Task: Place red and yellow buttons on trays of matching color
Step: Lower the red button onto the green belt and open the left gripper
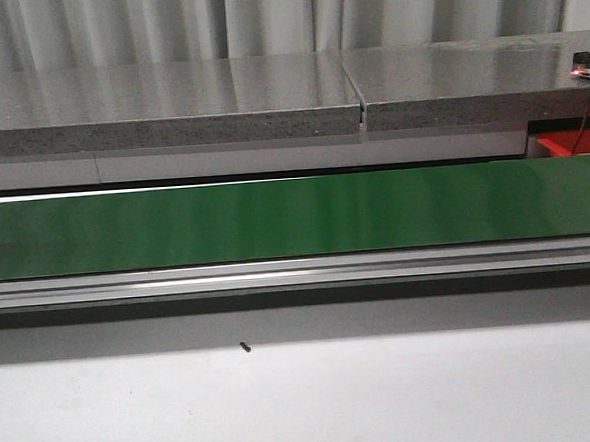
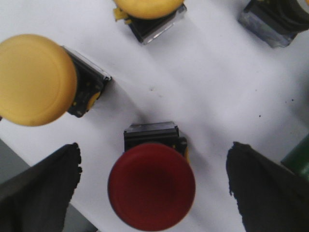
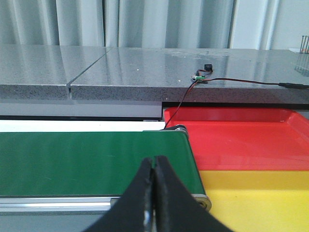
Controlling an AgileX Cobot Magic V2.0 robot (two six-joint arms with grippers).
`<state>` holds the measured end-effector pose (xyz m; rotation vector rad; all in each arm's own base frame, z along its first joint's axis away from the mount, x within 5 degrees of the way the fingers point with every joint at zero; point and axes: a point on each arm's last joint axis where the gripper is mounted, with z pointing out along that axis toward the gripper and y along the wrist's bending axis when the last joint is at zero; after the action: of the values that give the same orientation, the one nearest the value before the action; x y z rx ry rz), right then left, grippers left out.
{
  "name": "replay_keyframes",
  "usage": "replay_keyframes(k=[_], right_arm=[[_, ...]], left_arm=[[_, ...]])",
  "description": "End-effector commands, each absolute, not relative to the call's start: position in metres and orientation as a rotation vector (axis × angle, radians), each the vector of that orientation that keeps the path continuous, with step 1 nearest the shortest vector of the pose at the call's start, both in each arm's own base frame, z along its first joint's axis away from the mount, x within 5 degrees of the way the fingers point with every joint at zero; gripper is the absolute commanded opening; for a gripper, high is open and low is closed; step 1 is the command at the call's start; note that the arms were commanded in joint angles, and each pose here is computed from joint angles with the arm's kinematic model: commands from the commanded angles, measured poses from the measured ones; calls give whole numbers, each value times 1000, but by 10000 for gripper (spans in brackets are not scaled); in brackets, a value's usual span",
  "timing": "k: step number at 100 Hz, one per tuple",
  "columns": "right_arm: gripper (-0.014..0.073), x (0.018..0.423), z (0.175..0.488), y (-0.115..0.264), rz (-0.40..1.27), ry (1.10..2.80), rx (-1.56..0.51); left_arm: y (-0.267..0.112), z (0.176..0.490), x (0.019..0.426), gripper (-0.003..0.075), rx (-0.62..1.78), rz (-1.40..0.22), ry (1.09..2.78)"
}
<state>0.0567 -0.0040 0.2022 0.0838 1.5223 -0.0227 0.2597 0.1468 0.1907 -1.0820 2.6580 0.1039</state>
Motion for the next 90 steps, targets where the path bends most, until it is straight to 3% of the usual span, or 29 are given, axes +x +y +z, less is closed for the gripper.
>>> replay_keyframes(k=[1, 11, 23, 33, 48, 90], right_arm=[[-58, 53, 216, -3, -35, 1409, 66], [-58, 53, 216, -3, -35, 1409, 66], [-58, 53, 216, -3, -35, 1409, 66], [-58, 53, 216, -3, -35, 1409, 66], [-58, 53, 216, -3, -35, 1409, 66], [-58, 53, 216, -3, -35, 1409, 66]], left_arm=[[150, 203, 266, 578, -1060, 104, 2575], [151, 202, 268, 464, -1057, 102, 2565], [151, 202, 269, 260, -1051, 103, 2550], [151, 203, 269, 157, -1049, 104, 2547], [149, 212, 265, 149, -1044, 107, 2535], [133, 286, 234, 149, -921, 158, 2386]])
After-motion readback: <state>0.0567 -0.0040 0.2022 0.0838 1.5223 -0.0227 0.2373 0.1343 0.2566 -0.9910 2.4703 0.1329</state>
